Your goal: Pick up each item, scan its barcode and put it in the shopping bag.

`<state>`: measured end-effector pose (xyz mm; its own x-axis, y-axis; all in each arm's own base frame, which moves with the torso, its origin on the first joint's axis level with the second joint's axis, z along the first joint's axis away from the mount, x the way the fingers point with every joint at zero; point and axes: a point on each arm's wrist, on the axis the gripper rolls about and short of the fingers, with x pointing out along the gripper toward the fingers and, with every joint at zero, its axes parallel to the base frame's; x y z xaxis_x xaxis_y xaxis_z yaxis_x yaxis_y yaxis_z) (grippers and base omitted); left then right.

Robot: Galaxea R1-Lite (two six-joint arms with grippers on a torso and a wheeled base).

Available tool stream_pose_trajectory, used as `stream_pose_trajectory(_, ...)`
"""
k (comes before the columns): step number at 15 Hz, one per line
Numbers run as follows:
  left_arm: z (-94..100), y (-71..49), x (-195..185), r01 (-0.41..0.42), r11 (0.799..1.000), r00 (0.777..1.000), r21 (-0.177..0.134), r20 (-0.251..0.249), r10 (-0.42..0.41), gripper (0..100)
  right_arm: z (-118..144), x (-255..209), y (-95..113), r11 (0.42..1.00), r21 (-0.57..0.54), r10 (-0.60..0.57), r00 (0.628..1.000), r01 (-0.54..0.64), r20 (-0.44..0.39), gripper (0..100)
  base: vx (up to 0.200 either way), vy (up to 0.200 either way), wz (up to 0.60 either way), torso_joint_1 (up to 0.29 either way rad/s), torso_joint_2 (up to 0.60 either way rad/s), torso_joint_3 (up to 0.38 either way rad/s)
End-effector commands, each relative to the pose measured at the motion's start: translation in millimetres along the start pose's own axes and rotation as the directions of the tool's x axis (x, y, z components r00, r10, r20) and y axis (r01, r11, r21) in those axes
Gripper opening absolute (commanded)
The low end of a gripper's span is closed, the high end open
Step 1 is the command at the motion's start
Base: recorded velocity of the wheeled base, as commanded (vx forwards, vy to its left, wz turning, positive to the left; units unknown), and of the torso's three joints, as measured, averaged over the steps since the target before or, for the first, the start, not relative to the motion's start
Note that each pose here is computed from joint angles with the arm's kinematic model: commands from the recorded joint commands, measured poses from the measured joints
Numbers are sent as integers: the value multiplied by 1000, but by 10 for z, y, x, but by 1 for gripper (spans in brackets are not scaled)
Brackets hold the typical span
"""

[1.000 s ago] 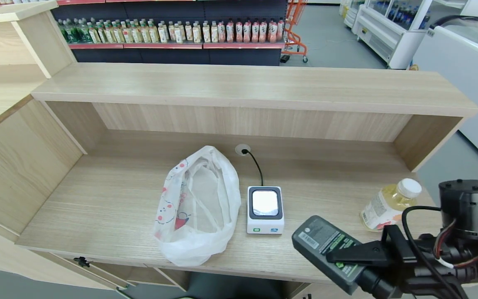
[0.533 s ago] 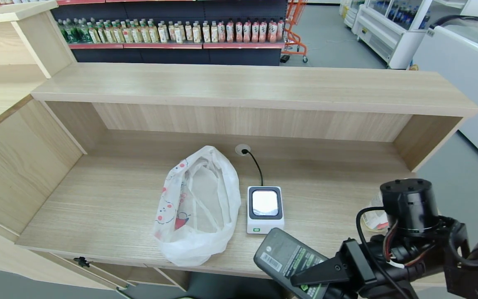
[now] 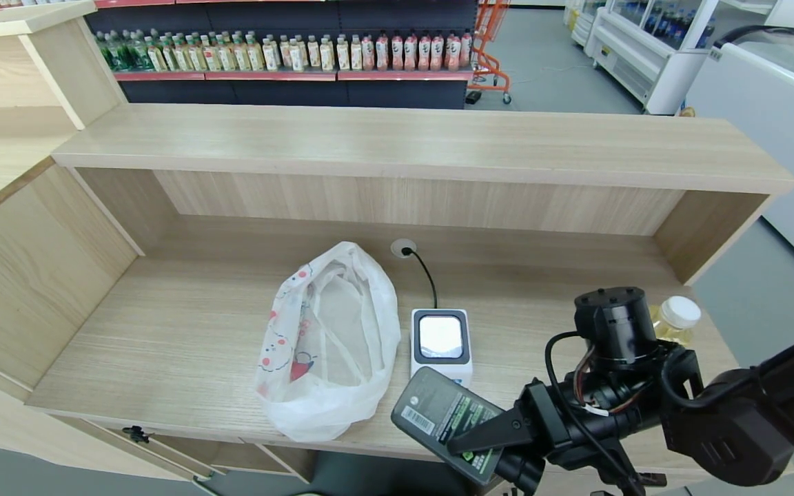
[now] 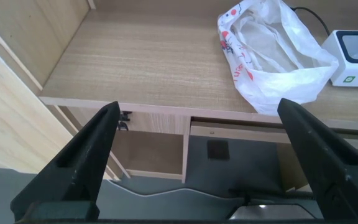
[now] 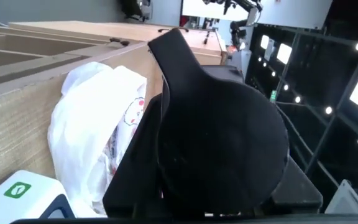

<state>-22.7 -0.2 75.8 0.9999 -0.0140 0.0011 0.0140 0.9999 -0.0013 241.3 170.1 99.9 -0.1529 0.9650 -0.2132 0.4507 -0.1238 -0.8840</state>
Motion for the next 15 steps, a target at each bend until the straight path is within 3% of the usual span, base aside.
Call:
stream_pose_trajectory(1, 0, 0, 0, 0, 1000, 1000, 0, 0, 0, 100, -36, 29, 107, 1000, -10, 5, 1000, -5, 0, 0, 0, 0, 0, 0, 0, 0)
stream_pose_trajectory(5, 0, 0, 0, 0, 1000, 1000, 0, 0, 0, 100, -81, 156, 104, 998, -64, -12, 1000, 13, 24, 0, 0, 0, 0, 0, 0, 0)
stream_pose_trajectory(15, 0, 0, 0, 0, 1000, 1000, 0, 0, 0, 100, -100, 354, 169, 997, -76, -25, 997, 30, 67, 0, 0, 0, 0, 0, 0, 0)
